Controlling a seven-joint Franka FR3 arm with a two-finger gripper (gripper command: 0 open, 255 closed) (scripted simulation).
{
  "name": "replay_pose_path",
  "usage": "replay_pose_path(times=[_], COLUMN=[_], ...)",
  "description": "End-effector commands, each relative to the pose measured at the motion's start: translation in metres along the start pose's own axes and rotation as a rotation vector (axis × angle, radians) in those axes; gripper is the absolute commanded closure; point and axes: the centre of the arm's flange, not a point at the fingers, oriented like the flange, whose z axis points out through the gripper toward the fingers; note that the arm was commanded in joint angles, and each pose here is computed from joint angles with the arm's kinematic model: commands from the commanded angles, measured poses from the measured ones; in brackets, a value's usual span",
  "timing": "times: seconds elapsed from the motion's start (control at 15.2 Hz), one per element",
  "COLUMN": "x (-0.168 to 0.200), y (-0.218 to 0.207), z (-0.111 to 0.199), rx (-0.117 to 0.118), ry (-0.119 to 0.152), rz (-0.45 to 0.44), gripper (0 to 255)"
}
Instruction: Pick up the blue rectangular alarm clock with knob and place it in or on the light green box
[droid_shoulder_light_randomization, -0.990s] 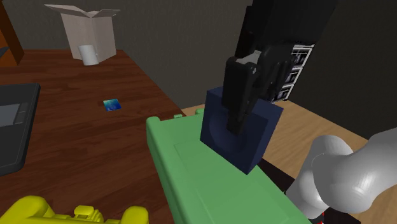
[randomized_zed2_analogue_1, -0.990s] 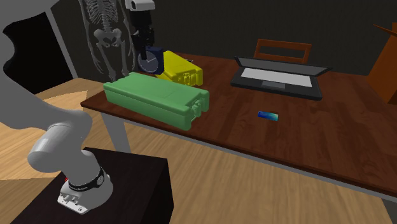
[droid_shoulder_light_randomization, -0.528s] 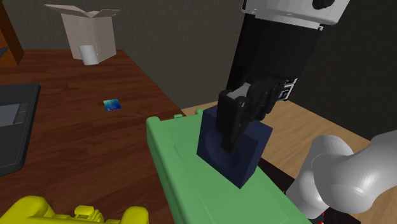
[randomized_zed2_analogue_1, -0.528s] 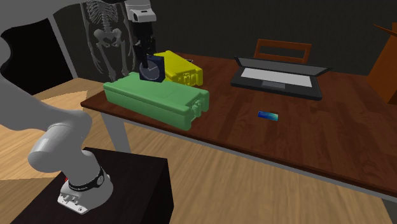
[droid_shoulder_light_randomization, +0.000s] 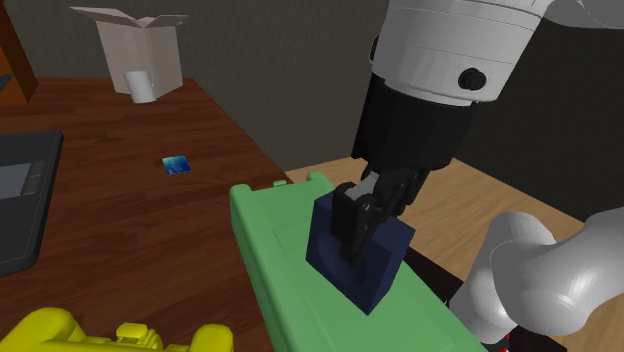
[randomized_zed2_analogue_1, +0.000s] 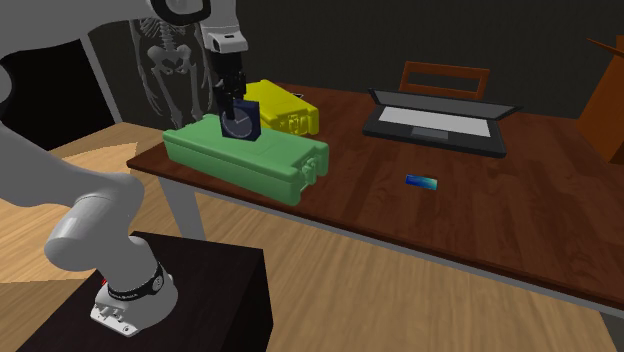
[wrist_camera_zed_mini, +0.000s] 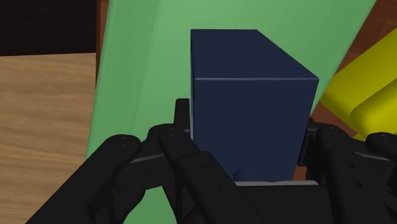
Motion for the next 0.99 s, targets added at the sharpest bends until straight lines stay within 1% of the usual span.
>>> replay_pose_path(times=[0.0, 0.26, 0.33, 0.66, 0.92], x=[0.000, 0.000, 0.000, 0.000, 0.000], y=[0.000, 0.000, 0.001, 0.000, 0.000], z=[0.002, 0.002, 0.002, 0.002, -0.048], rx=[-0.001, -0.001, -0.001, -0.001, -0.001], ry=[-0.001, -0.001, -0.001, -0.001, -0.001], rz=[0.001, 0.001, 0.001, 0.001, 0.001], gripper=[255, 255, 0, 0, 0])
